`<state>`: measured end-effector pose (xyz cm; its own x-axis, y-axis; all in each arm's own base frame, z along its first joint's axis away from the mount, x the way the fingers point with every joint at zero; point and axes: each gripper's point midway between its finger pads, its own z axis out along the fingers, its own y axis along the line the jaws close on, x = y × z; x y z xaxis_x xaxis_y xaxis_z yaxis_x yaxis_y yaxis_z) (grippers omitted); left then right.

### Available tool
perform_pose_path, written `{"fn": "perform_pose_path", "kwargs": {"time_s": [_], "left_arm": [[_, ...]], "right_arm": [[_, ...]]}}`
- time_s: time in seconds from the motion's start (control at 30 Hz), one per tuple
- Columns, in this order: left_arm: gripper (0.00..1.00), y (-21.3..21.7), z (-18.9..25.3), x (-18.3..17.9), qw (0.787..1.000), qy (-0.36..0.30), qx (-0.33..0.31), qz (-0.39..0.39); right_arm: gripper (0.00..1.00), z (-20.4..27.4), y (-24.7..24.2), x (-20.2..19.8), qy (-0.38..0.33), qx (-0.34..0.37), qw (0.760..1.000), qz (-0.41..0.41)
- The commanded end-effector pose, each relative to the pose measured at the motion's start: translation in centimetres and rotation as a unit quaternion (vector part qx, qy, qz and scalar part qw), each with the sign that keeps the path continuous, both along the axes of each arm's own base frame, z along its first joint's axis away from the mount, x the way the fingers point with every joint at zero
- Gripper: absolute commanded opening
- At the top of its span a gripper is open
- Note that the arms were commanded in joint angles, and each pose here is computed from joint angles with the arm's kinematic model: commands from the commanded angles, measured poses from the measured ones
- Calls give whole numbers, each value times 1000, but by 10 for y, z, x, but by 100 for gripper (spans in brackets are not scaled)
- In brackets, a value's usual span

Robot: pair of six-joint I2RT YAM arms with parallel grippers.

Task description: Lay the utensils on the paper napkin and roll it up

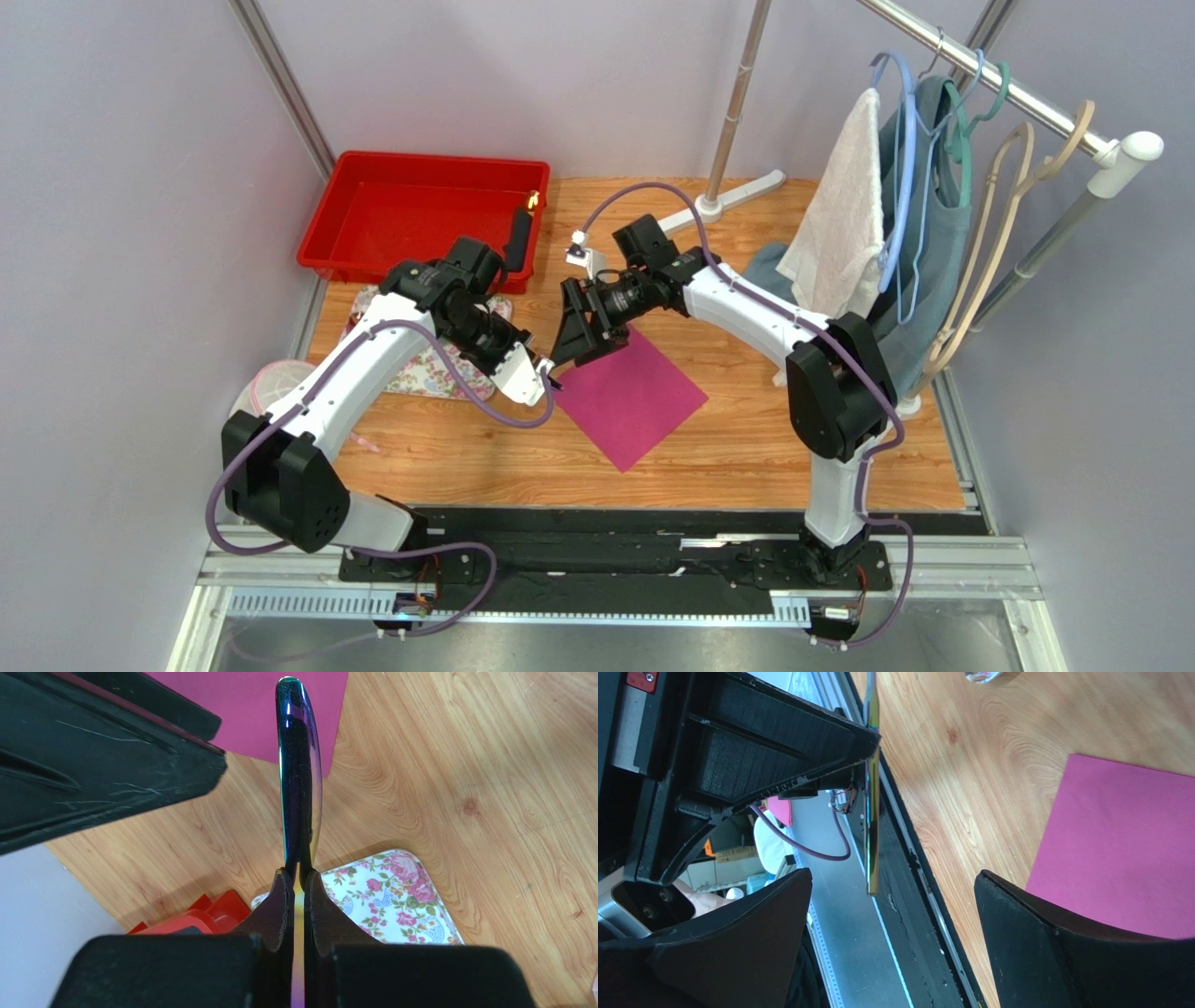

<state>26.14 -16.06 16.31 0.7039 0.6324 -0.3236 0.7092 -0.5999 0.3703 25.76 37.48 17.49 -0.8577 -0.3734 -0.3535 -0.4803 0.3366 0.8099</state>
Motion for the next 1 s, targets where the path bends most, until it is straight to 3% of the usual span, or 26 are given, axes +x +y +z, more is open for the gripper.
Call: {"fn": "perform_pose_path", "kwargs": {"time_s": [0.0,0.27,0.37,0.4,0.47,0.5,0.57,0.6,0.73,0.8,0.83,0.9,0.93,0.97], "left_arm": [[0,-17,19,-4,999,0,-36,-15],[0,-26,22,-7,999,4,-43,-19],[0,-28,21,-8,999,4,-43,-22],[0,-29,22,-8,999,4,-44,-23],[0,-29,22,-8,999,3,-43,-22],[0,-29,23,-8,999,3,-43,-21],[0,-29,27,-9,999,5,-49,-12],[4,-30,29,-8,999,4,-52,-8],[40,-34,54,-12,993,14,-101,63],[56,-42,87,-13,982,12,-165,96],[59,-43,96,-16,967,51,-195,157],[62,-44,131,-10,939,45,-269,210],[72,-44,141,-12,902,101,-306,285],[75,-36,150,-10,873,113,-339,332]], "right_arm": [[88,5,18,-10,11,30,999,23],[74,5,39,-20,34,56,997,45],[64,7,44,-23,51,66,995,51],[54,7,46,-24,53,67,995,53],[43,10,46,-24,54,74,994,55],[27,13,46,-25,52,77,994,56],[8,16,46,-26,54,81,994,57],[0,17,45,-24,55,82,994,53],[0,38,36,-17,48,98,994,31],[0,45,28,-10,31,101,994,15],[0,50,24,-8,23,105,994,12],[0,65,15,-3,-4,114,994,-1],[0,70,12,-1,-11,115,993,-6],[0,78,7,2,-26,116,993,-17]]}}
